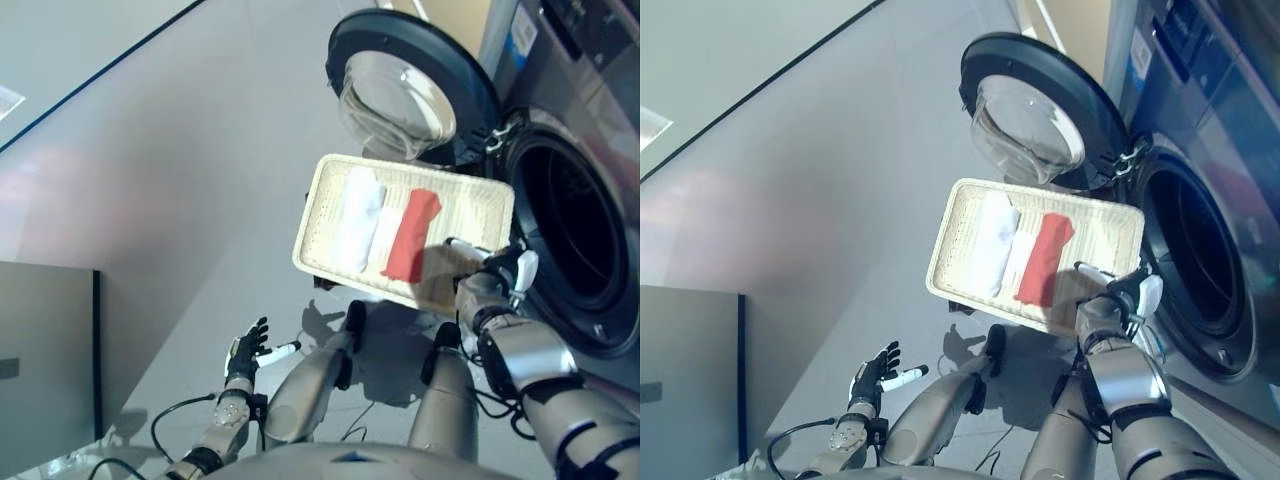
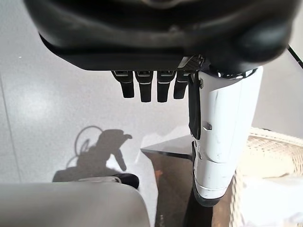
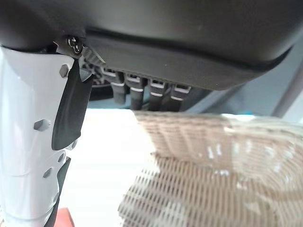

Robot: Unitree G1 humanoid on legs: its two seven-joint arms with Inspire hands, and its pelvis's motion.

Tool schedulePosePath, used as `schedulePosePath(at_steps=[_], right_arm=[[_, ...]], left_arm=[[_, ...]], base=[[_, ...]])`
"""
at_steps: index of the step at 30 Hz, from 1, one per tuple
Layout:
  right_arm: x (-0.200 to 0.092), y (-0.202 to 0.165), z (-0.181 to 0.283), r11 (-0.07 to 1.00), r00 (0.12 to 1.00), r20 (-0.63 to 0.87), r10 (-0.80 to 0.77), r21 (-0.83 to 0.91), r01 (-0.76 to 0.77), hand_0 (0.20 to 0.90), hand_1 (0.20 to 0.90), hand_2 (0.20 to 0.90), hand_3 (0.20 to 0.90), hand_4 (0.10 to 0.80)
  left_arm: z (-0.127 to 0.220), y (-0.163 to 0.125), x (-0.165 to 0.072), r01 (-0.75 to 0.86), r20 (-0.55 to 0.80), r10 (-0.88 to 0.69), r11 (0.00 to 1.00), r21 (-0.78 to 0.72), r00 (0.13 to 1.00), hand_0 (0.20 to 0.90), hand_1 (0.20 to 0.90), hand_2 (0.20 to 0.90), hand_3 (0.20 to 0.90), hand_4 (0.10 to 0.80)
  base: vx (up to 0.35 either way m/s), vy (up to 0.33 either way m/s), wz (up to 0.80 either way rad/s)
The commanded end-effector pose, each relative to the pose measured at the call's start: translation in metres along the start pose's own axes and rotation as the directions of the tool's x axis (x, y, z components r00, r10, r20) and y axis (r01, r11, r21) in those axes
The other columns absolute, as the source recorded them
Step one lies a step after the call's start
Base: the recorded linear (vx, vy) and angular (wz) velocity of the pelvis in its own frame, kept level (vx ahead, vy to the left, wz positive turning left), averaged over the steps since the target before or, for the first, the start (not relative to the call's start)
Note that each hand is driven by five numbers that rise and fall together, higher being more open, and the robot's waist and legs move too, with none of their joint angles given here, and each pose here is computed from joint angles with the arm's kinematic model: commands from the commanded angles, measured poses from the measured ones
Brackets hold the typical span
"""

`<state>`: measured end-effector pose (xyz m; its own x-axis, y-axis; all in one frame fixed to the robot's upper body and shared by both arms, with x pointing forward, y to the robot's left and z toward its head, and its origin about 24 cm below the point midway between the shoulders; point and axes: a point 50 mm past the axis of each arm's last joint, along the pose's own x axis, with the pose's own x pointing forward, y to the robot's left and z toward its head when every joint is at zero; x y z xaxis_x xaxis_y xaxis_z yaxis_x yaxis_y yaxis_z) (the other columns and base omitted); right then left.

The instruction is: Pick up the clothes and place them into the washing machine

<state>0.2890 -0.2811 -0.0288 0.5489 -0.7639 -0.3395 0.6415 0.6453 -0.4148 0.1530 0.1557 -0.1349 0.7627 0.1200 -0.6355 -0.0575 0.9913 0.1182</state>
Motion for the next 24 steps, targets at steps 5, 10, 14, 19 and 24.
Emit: schedulePosePath(at_steps=[5,10,14,19,24], right_arm=[[-0.02,0.008,-0.03,1.0,0.998,0.049,-0.031,0.007,0.031,0.9,0.9,0.9,0.9,0.8],[-0.039,0.011,-0.068,1.0,1.0,0.004,-0.011,-0.025,0.011,0.9,0.9,0.9,0.9,0.8],[-0.049,0.007,-0.091,1.0,0.999,-0.053,0.013,-0.027,-0.014,0.9,0.9,0.9,0.9,0.8],[-0.062,0.006,-0.115,0.999,0.992,-0.124,0.027,-0.027,-0.031,0.9,0.9,0.9,0.9,0.8],[-0.071,0.01,-0.126,0.998,0.984,-0.166,0.06,-0.024,-0.065,0.9,0.9,0.9,0.9,0.8]], left_arm=[[-0.019,0.018,-0.004,-0.117,-0.076,0.12,0.992,0.054,0.99,0.9,0.9,0.9,0.9,0.8],[-0.022,0.019,-0.006,-0.147,-0.078,0.15,0.988,0.048,0.986,0.9,0.9,0.9,0.9,0.8],[-0.026,0.023,-0.008,-0.162,-0.092,0.164,0.986,0.039,0.982,0.9,0.9,0.9,0.9,0.8],[-0.029,0.023,-0.009,-0.164,-0.107,0.167,0.986,0.042,0.98,0.9,0.9,0.9,0.9,0.8],[-0.028,0.021,-0.008,-0.158,-0.107,0.161,0.987,0.036,0.981,0.9,0.9,0.9,0.9,0.8]], base=[[0.0,0.0,0.0],[-0.026,-0.015,-0.02],[-0.019,-0.006,-0.04],[-0.025,0.003,0.01],[-0.069,0.026,-0.04]])
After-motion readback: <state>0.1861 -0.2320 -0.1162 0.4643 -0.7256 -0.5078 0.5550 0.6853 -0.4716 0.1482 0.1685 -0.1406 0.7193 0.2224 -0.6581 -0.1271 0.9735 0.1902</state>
